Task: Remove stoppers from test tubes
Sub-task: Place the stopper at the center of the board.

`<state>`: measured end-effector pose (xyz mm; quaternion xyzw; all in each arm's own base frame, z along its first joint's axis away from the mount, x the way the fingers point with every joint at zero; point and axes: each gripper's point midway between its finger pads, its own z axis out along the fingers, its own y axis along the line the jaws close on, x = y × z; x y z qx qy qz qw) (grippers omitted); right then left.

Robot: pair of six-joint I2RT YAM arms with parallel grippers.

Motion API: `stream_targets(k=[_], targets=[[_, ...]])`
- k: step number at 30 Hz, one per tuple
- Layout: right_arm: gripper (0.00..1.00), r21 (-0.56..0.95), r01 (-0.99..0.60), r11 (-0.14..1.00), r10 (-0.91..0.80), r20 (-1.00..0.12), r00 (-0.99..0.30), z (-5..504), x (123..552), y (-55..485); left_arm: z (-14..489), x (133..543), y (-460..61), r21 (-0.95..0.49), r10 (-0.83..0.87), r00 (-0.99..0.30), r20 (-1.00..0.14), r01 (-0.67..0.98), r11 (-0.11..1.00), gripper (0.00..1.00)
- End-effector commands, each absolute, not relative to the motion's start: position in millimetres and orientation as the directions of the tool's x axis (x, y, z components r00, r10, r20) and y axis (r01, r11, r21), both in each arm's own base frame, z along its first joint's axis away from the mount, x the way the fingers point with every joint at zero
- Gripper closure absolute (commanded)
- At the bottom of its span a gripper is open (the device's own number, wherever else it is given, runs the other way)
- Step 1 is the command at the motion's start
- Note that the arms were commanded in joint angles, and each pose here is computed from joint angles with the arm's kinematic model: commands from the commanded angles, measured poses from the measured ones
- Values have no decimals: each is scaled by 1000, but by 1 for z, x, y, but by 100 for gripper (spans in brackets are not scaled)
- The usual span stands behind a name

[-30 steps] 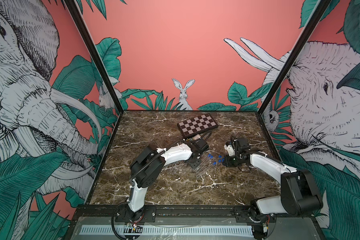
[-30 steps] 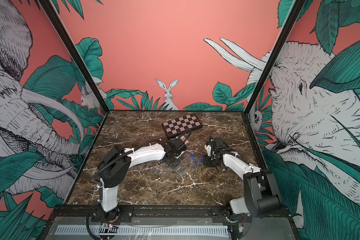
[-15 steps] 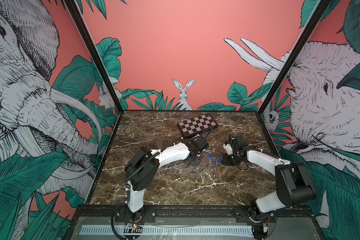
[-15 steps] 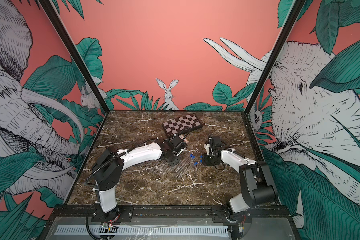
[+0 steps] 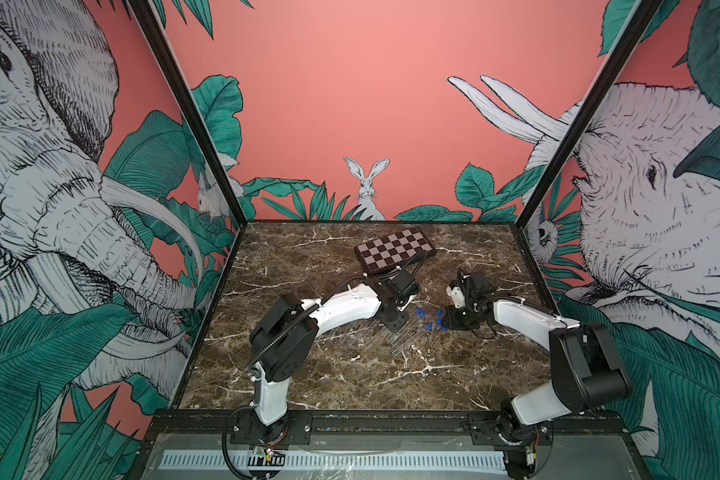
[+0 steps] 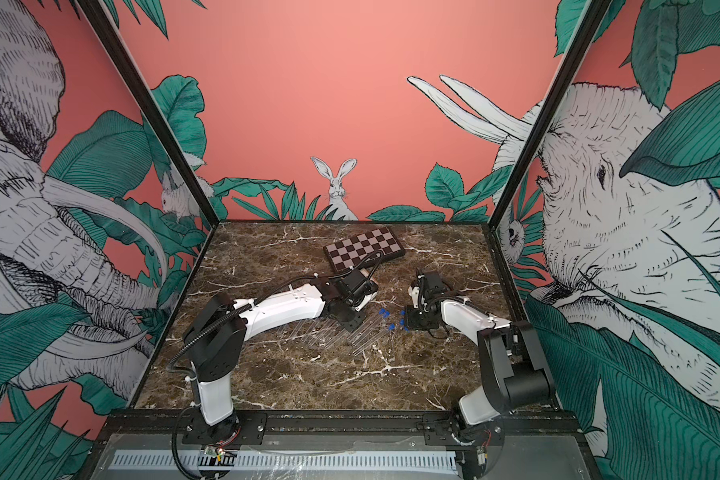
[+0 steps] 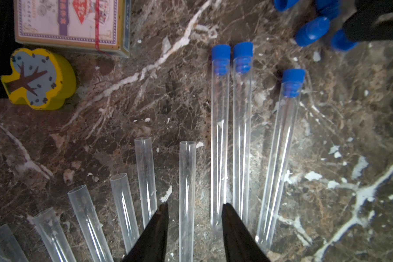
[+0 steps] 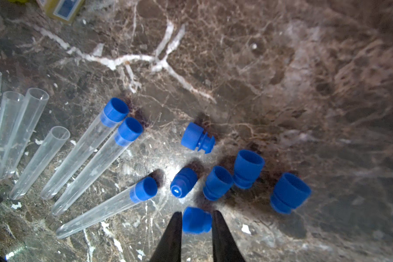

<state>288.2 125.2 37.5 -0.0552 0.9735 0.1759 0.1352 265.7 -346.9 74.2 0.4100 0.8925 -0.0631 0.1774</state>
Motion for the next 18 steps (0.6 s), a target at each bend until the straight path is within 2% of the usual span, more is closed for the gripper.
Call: stream_targets(k=[1, 11, 18], targets=[[73, 330, -149, 932, -49, -294, -954, 39, 289, 124, 79, 266, -359, 6, 693, -609, -385, 750, 662, 59], [67, 320, -169, 932, -53, -342, -938, 59, 284, 121, 69, 271, -373, 2, 701, -610, -370, 754, 657, 63], [56, 336, -190, 922, -54, -374, -926, 68, 278, 122, 59, 277, -379, 22, 717, -606, -344, 758, 651, 63]])
